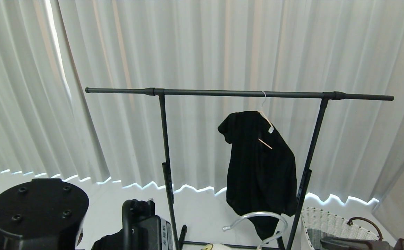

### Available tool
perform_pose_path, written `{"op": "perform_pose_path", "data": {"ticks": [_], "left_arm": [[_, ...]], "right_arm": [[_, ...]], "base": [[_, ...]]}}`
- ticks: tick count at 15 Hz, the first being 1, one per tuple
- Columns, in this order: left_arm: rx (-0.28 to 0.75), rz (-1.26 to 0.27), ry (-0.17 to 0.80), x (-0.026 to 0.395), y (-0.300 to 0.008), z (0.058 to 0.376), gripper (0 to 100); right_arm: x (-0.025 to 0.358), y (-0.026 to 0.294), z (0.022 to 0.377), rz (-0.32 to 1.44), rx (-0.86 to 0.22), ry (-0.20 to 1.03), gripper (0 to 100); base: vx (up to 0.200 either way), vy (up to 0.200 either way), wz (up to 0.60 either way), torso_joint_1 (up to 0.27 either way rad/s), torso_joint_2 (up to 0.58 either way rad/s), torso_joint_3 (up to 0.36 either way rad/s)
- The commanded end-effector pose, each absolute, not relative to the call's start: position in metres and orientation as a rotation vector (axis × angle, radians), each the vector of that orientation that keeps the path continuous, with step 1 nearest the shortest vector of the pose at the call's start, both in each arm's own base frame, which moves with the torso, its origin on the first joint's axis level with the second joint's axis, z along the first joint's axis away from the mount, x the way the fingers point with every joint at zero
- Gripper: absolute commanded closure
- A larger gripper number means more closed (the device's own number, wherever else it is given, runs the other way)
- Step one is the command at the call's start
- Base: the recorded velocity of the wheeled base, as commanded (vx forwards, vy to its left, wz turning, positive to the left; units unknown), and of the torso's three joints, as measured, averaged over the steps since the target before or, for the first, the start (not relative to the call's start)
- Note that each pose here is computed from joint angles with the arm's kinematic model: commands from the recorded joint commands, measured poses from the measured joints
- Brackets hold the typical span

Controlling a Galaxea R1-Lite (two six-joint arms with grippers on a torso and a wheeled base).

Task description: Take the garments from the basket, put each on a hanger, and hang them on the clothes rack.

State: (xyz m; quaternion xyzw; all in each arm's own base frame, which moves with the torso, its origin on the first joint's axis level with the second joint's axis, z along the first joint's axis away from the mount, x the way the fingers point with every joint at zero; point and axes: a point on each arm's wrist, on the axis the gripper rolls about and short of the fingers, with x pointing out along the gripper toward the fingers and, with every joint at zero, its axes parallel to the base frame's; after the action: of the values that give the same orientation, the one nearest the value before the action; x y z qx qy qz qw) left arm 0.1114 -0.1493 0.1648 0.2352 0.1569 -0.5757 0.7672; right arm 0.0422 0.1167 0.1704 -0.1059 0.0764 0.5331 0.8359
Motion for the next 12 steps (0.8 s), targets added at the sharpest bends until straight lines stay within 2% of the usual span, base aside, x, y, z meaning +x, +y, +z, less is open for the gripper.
{"op": "perform_pose_path", "data": {"ticks": [1, 4, 9, 11, 12], "left_arm": [[0.523, -1.160, 0.387, 0.119, -0.139, 0.156, 100], [0.546, -0.974, 0.428, 0.130, -0.130, 0.153, 100], [0.387, -0.803, 0.309, 0.160, -0.130, 0.202, 100], [0.370, -0.768, 0.276, 0.164, -0.133, 0.214, 100], [0.365, -0.764, 0.267, 0.165, -0.133, 0.217, 100]], "right_arm": [[0.044, 0.116, 0.168, 1.082, -0.235, 0.167, 0], [0.043, 0.114, 0.161, 1.074, -0.255, 0.189, 0], [0.045, 0.120, 0.133, 1.066, -0.330, 0.327, 0], [0.054, 0.132, 0.134, 1.004, -0.228, 0.415, 0], [0.066, 0.140, 0.139, 0.916, -0.131, 0.461, 0]], "base": [[0.000, 0.000, 0.00, 0.000, 0.00, 0.000], [0.000, 0.000, 0.00, 0.000, 0.00, 0.000], [0.000, 0.000, 0.00, 0.000, 0.00, 0.000], [0.000, 0.000, 0.00, 0.000, 0.00, 0.000], [0.000, 0.000, 0.00, 0.000, 0.00, 0.000]]}}
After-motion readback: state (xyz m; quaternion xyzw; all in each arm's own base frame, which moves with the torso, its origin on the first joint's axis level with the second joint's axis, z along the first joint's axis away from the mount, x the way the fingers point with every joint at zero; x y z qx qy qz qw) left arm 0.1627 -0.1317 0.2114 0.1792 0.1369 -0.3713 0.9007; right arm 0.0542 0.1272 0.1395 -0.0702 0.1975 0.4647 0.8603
